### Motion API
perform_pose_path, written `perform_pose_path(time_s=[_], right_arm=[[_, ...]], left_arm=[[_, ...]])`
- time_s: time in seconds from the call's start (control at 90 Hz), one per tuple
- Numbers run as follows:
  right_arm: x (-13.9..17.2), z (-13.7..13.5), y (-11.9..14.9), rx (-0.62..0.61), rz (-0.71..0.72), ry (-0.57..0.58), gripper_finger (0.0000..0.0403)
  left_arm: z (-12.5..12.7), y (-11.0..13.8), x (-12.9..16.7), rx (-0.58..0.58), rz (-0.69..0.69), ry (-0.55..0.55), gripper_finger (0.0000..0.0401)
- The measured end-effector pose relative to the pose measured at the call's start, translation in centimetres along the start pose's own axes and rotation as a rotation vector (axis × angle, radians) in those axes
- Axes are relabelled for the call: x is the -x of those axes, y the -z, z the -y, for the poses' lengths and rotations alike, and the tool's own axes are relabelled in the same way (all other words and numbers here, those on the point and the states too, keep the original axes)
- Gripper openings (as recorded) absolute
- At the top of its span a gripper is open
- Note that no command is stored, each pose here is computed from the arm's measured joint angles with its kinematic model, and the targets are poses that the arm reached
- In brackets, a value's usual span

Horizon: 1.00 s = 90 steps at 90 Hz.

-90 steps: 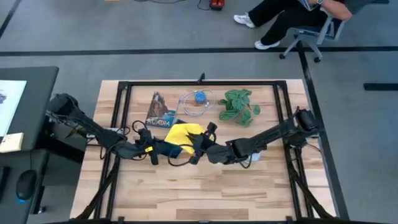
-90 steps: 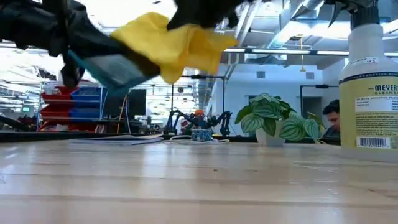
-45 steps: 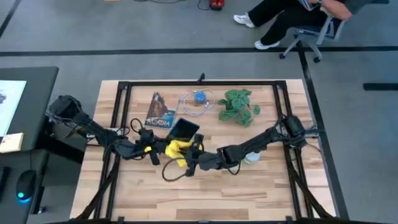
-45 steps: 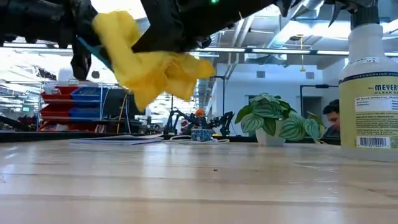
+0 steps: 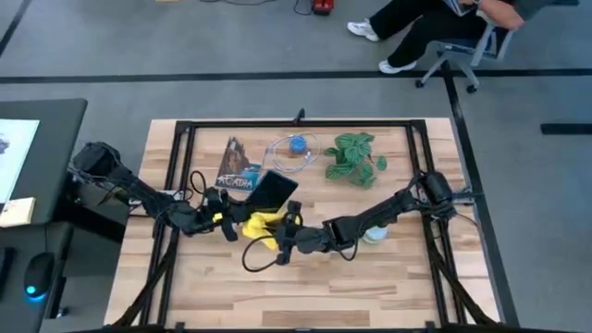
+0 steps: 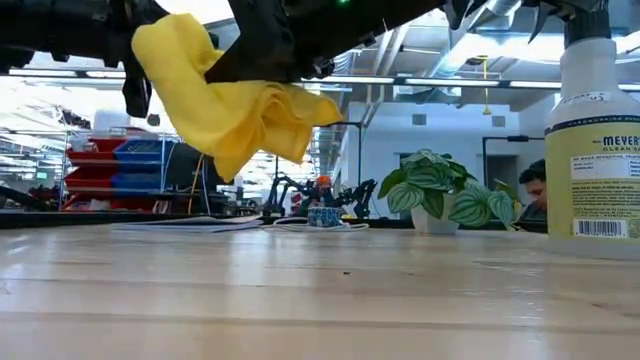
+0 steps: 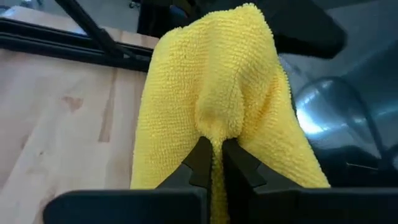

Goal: Clean tablet
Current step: Wipe the front of the tablet using microfiber towel

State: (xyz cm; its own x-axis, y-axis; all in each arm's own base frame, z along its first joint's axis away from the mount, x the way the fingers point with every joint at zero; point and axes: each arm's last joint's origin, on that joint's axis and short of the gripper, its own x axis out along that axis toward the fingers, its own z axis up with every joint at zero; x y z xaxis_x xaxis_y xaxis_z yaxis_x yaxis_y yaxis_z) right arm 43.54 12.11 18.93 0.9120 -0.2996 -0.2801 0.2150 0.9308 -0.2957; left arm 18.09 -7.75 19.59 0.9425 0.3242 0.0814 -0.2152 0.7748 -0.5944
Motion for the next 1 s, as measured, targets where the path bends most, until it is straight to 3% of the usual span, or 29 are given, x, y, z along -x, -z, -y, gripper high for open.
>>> perform_pose_path(time_s=[0.256, 0.433, 0.856, 1.0], right_arm=[[0.0, -0.1, 0.0, 0.005, 0.002, -0.026, 0.0006], [0.5, -1.0, 0.0, 0.090, 0.009, -0.060, 0.0006], [1.3, 0.5, -1.5, 0.155, 0.010, 0.221, 0.0006], [1.9, 1.2, -2.5, 0.212, 0.010, 0.260, 0.0006]], left_arm=[[0.1, -0.1, 0.0, -0.007, 0.003, 0.001, 0.0009], [0.1, -0.1, 0.0, -0.004, 0.000, 0.007, 0.0009], [0.0, 0.3, 0.0, -0.032, -0.029, -0.002, 0.0009], [0.0, 0.5, 0.0, -0.040, -0.074, 0.046, 0.0009]])
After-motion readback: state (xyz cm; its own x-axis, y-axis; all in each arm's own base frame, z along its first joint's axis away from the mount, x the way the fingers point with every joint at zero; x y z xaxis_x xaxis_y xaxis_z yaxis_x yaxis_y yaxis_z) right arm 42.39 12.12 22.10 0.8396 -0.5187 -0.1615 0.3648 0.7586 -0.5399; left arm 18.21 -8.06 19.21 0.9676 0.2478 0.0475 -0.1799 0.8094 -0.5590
